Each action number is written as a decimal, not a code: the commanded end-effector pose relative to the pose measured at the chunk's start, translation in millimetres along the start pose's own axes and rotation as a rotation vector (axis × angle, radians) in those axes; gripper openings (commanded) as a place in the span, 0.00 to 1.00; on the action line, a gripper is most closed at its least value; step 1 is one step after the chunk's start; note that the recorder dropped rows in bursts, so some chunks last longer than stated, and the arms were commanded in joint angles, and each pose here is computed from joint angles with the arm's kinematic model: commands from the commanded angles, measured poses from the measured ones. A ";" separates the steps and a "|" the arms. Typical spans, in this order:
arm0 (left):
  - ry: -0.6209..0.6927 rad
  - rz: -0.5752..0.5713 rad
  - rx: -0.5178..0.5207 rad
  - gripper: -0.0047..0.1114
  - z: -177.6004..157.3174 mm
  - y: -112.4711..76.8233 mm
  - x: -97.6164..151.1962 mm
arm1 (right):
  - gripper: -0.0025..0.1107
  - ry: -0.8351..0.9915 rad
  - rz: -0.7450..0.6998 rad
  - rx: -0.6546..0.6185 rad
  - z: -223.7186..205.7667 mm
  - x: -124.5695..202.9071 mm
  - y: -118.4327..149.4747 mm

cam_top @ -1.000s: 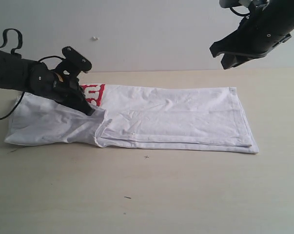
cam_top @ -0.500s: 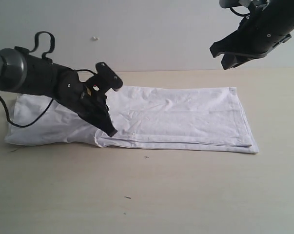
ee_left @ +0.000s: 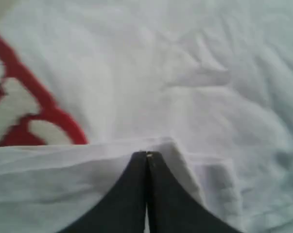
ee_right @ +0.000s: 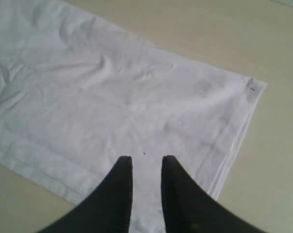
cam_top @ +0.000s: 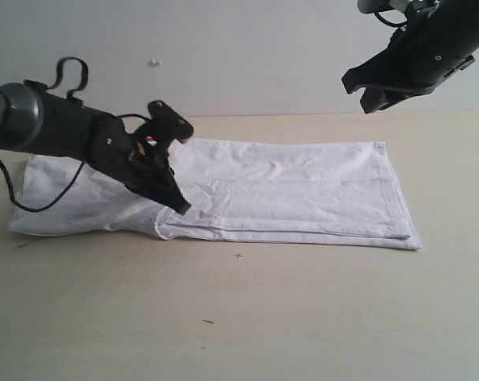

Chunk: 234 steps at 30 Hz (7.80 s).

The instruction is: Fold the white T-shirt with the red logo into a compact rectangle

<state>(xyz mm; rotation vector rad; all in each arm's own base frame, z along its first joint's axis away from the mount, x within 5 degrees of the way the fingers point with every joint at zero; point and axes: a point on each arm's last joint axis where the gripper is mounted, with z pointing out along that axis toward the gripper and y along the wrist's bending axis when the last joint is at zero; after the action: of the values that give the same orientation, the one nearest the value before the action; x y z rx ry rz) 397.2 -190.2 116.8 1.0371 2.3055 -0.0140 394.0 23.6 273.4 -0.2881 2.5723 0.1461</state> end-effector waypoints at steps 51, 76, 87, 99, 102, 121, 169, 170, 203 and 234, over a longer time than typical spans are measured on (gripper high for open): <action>-0.053 -0.896 -0.042 0.04 -91.7 173.8 62.3 | 0.23 -0.004 0.070 0.126 -4.8 1.4 -14.5; -0.319 -0.437 0.294 0.55 -68.3 -48.3 -153.8 | 0.25 0.073 0.249 -0.034 14.7 17.6 -46.7; -0.227 -0.494 0.167 0.45 -96.1 12.8 -135.7 | 0.55 0.243 0.317 -0.088 65.8 38.5 -49.7; -0.133 -0.488 0.101 0.45 -102.1 52.8 -112.3 | 0.55 0.185 0.342 -0.254 131.6 48.4 -43.6; -0.133 -0.479 0.096 0.45 -102.1 55.1 -111.3 | 0.55 0.189 0.340 -0.243 142.9 52.4 -43.8; -0.125 -0.461 0.095 0.45 -99.9 54.8 -110.3 | 0.55 0.177 0.262 -0.209 156.4 51.4 -30.2; -0.090 -0.407 0.085 0.45 -73.8 53.2 -102.4 | 0.02 -0.128 -0.094 0.169 38.9 -48.9 -32.3; -0.090 -0.403 0.085 0.45 -73.8 53.2 -102.4 | 0.02 -0.118 -0.109 0.218 39.1 -48.2 -36.8; -0.084 -0.431 0.052 0.04 -103.7 86.9 -91.0 | 0.02 0.322 -0.121 -0.164 217.2 34.0 68.3; 0.312 0.004 0.320 0.04 -2.6 -31.4 18.1 | 0.46 0.348 0.041 -0.237 143.1 -3.2 34.1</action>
<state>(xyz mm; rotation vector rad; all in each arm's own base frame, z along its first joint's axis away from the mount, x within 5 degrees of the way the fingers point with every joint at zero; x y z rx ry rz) 369.3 -199.4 111.7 1.2234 2.6120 -0.3424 464.6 96.0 147.5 -0.4372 2.9015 0.4609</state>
